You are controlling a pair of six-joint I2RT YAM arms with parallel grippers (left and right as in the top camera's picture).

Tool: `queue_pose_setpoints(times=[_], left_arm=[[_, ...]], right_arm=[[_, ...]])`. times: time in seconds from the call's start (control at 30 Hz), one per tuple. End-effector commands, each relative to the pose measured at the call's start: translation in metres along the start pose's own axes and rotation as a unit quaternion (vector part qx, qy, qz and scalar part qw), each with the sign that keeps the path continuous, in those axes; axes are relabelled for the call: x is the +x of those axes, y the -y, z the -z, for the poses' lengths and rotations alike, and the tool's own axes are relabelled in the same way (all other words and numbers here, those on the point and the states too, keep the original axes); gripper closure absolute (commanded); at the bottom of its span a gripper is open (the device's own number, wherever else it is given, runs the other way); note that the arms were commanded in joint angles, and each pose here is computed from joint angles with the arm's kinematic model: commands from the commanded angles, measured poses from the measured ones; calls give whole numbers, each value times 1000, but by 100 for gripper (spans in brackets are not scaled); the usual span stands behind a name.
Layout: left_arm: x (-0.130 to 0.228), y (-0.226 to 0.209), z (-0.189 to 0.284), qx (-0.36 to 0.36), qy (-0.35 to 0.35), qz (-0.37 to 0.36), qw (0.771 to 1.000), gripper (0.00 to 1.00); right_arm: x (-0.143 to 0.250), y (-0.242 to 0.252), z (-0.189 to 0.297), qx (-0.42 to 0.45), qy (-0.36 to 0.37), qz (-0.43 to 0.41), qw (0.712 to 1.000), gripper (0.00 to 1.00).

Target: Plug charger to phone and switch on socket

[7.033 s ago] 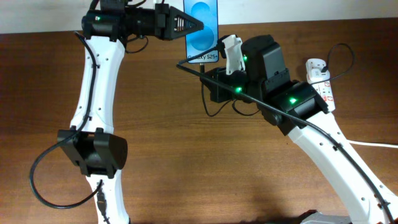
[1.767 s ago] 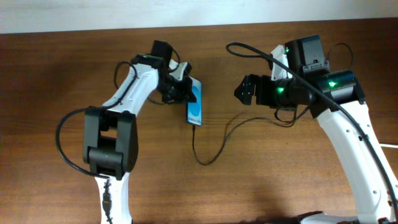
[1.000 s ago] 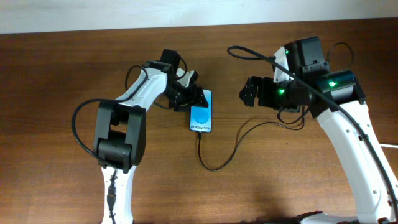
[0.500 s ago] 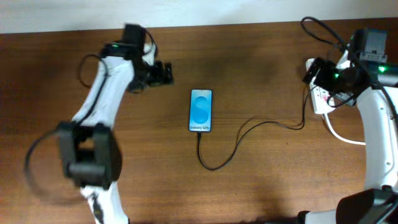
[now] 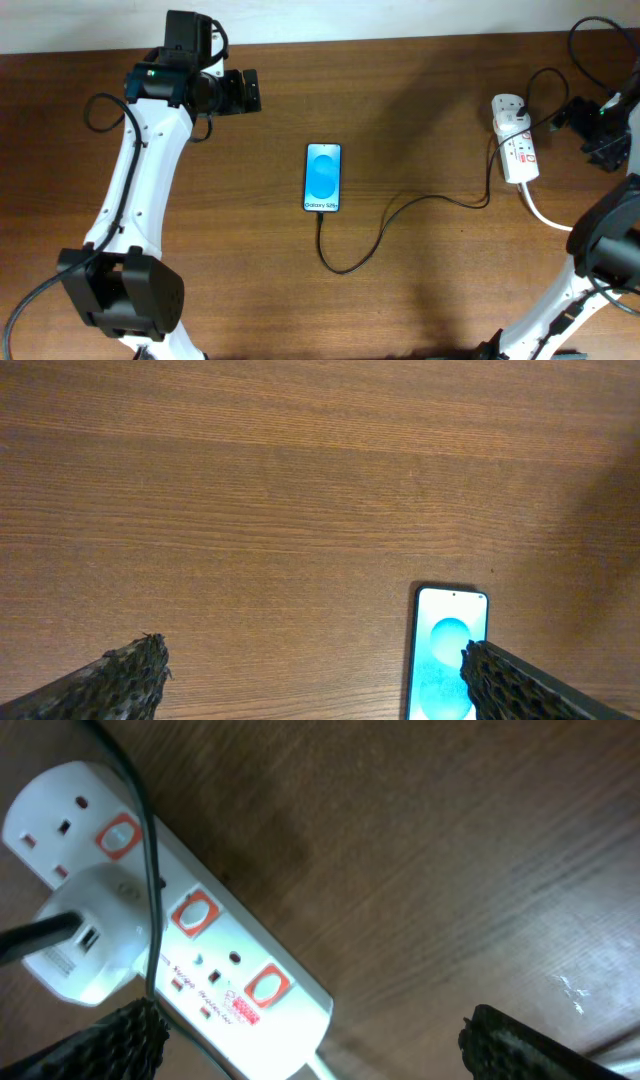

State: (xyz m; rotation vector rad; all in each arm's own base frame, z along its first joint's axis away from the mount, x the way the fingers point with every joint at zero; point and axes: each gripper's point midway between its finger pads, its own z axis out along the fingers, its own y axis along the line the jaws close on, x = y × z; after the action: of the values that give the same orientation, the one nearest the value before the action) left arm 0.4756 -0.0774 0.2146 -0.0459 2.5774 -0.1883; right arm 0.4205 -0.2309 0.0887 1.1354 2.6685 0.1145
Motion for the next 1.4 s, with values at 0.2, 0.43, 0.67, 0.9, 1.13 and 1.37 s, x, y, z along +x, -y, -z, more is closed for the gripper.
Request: queue_pose_setpoints(times=[0.2,0.43,0.67,0.9,1.13,1.37], left_arm=[[2,-4,-2,-7,-3,-3,1000,1],[2,-4,-2,-7,-3,-3,1000,1],[2,-4,-2,-7,-3,-3,1000,1],[2,-4,-2,-7,-3,-3,1000,1],[2,-4,-2,-7,-3,-3,1000,1],[2,-4,-2,-7,-3,-3,1000,1]], right_arm=[[0,3,-53,5,-27,12,1000,2],[-3,-1,-64,-5,-15,15,1000,2],[4,-21,-73,-31,-25,28,999,2],[12,-16,-85,-21,-43,26,999,2],[17,-21,-88,-39,-56,30,997,2],[27,-23,-87,-46,-77,26,996,2]])
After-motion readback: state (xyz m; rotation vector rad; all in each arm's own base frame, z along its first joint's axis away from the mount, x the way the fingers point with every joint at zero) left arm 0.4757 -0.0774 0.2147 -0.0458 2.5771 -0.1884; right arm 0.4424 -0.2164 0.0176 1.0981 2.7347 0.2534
